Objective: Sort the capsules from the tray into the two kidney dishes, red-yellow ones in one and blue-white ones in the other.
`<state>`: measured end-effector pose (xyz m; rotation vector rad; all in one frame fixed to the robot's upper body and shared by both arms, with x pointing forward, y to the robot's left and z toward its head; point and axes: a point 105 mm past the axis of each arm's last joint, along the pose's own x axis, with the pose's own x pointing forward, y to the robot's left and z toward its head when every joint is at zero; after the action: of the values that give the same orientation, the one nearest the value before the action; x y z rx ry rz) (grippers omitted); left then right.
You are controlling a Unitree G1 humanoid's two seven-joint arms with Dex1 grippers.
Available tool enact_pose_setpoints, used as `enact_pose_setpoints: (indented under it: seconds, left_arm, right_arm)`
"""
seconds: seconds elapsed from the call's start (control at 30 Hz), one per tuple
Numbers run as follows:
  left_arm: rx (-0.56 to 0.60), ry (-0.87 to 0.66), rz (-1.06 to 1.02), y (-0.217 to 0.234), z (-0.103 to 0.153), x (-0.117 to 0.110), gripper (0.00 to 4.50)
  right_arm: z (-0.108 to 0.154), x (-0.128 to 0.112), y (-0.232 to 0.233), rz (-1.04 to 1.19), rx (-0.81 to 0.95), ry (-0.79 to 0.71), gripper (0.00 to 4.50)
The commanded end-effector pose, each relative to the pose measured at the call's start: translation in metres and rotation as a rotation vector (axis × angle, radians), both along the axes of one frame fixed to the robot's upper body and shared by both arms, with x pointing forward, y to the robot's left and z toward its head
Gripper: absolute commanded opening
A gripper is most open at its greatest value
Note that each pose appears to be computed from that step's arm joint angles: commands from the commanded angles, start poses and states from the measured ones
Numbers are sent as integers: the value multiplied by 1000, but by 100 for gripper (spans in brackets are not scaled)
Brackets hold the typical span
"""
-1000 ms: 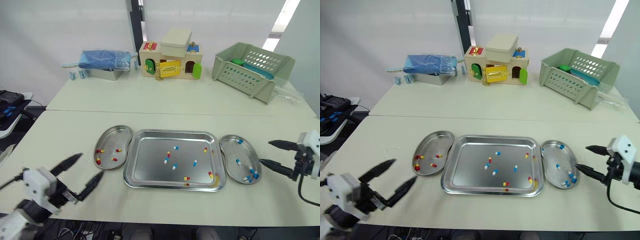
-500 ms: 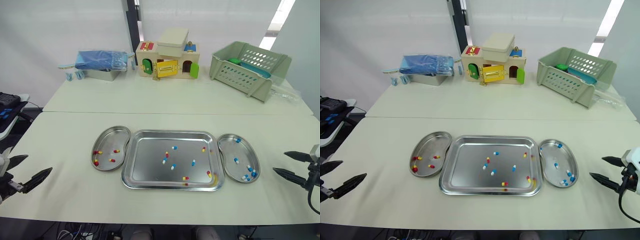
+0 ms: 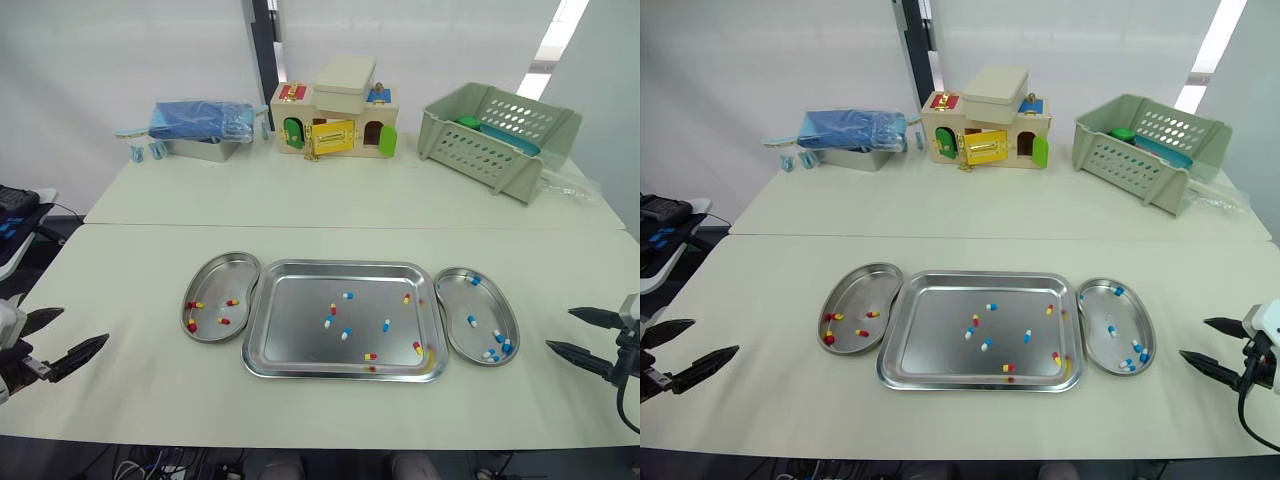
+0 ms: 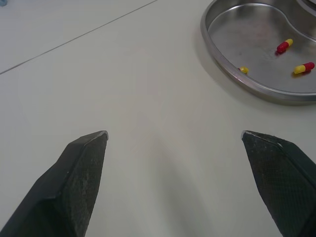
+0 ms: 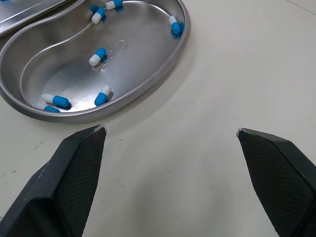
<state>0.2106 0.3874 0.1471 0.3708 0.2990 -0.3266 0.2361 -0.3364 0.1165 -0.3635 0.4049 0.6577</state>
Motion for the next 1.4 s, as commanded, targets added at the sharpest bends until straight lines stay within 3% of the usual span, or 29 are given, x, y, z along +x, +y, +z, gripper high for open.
enact_pose_setpoints:
  seconds: [0.03, 0.23, 0.5, 0.77, 0.93, 1.1, 1.4]
  left_arm:
    - [8, -40, -51, -7, 5, 1, 450]
    - [-43, -95, -198, -46, 1, -9, 450]
    - [-177, -93, -367, -124, -19, -31, 450]
    - [-388, -271, -416, -199, -31, -62, 450]
    - [-410, -365, -389, -212, -29, -72, 450]
    - [-426, -440, -335, -213, -33, -77, 450]
    - [-460, -482, -274, -222, -41, -87, 450]
  right_arm:
    - [21, 0, 3, 29, -19, -54, 448]
    - [52, 7, 43, 162, 18, -100, 448]
    - [85, 14, 145, 413, 163, -48, 448]
    - [62, 22, 256, 613, 119, 22, 448]
    - [43, 33, 295, 615, 75, 39, 448]
    - [27, 45, 319, 588, 10, 38, 448]
    - [11, 43, 339, 625, -81, 34, 448]
